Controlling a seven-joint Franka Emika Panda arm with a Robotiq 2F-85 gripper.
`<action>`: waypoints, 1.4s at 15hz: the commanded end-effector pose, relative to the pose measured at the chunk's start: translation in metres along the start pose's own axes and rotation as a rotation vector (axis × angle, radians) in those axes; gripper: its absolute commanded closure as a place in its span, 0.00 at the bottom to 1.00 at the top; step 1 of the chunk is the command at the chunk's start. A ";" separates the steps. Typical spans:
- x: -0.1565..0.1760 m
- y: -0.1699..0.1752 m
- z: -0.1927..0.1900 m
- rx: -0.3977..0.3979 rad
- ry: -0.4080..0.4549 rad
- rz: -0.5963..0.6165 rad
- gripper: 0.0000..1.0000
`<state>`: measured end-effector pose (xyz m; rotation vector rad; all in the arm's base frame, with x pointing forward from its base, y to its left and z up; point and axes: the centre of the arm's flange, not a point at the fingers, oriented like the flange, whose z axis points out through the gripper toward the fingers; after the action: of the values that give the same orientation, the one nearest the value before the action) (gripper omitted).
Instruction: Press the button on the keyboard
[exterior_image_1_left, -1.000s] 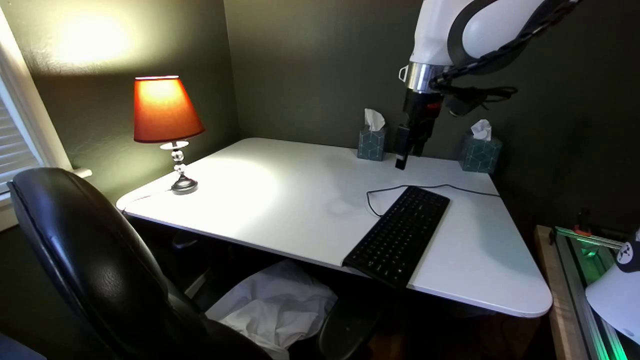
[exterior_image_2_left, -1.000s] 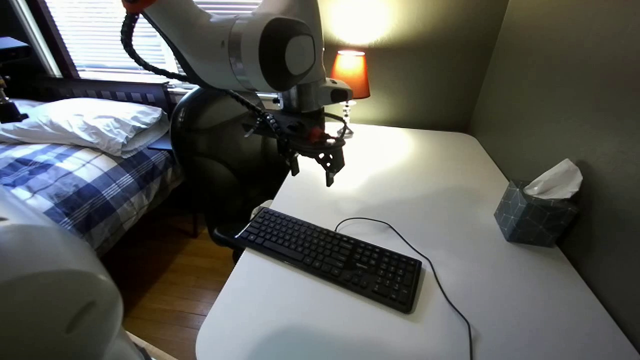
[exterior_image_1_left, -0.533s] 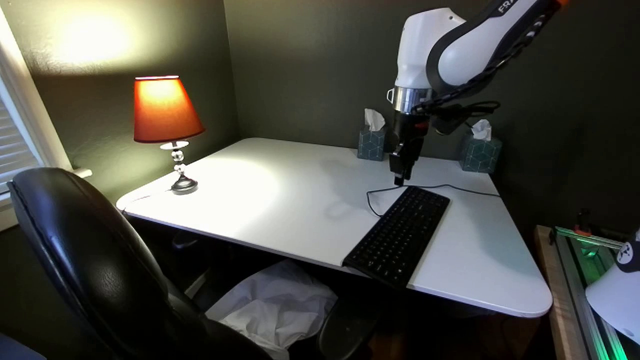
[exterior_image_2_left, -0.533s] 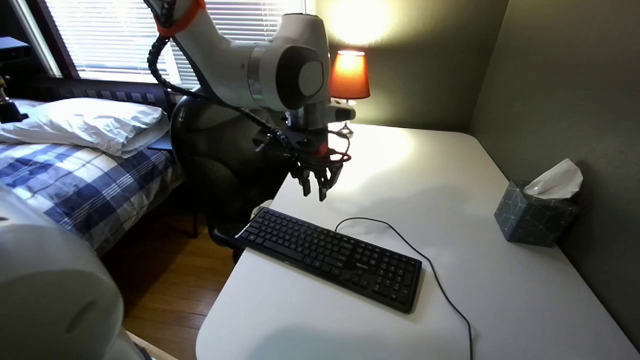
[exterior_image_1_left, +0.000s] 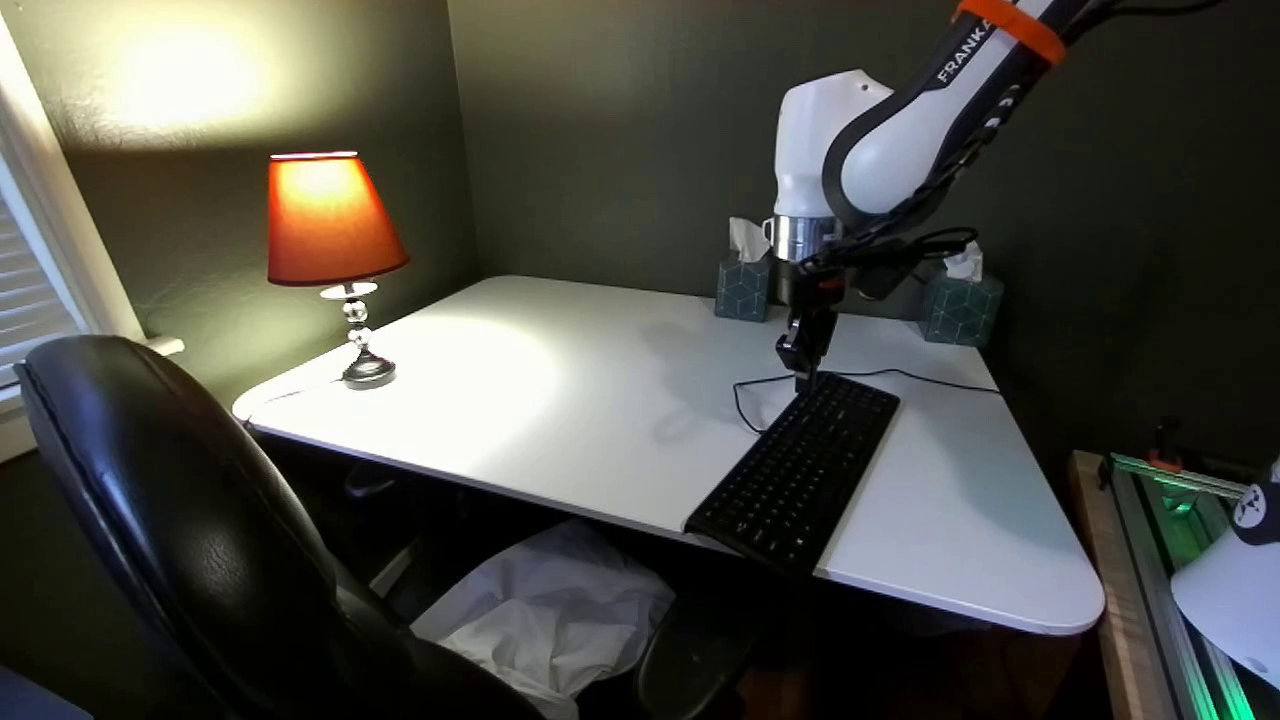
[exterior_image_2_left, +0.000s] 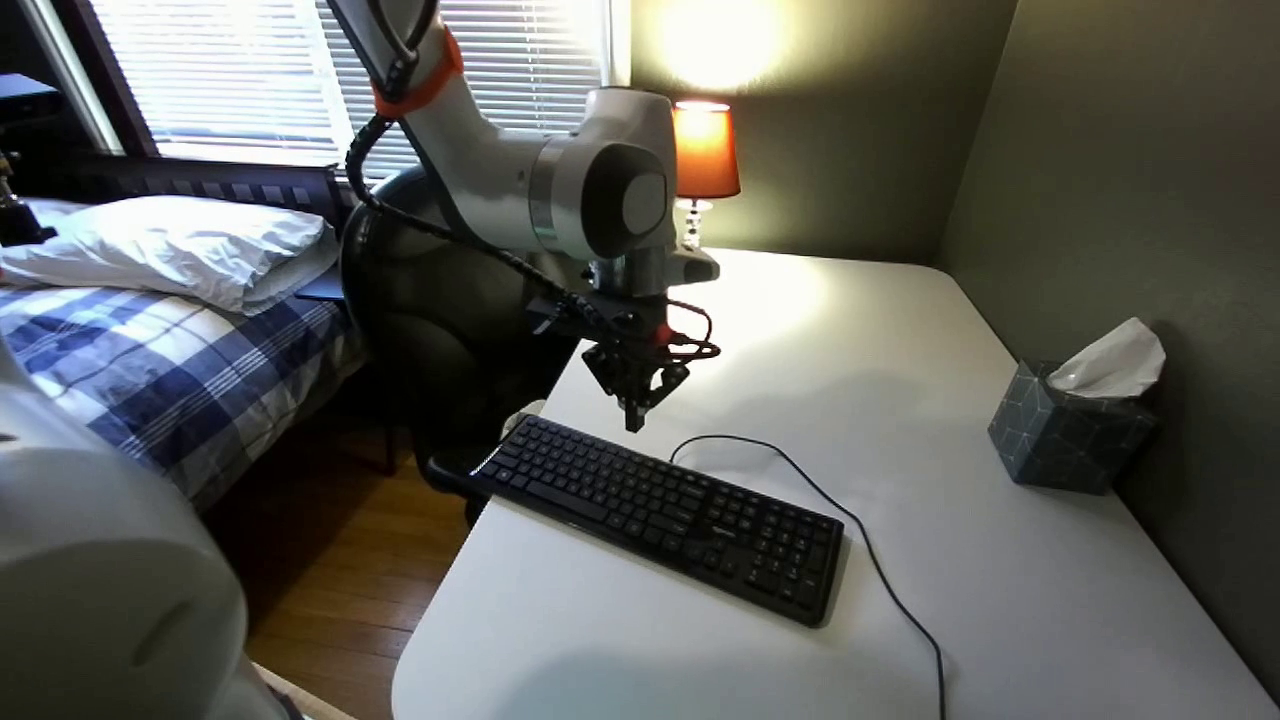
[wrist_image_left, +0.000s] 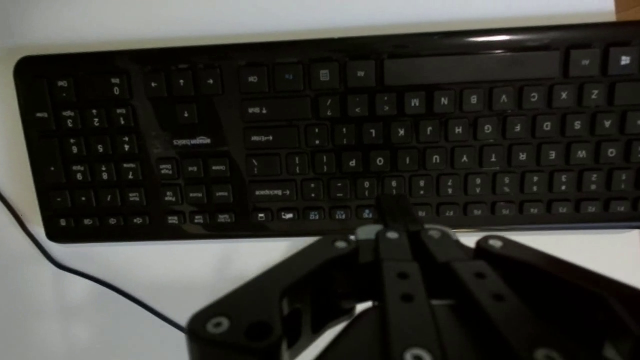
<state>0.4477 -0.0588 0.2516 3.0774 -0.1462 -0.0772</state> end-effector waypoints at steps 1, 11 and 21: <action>0.011 0.006 0.021 0.011 -0.020 -0.015 1.00; 0.030 0.010 0.053 0.063 -0.078 -0.055 1.00; 0.047 0.016 0.070 0.096 -0.098 -0.088 1.00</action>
<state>0.4829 -0.0783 0.1891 3.1567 -0.0366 -0.2108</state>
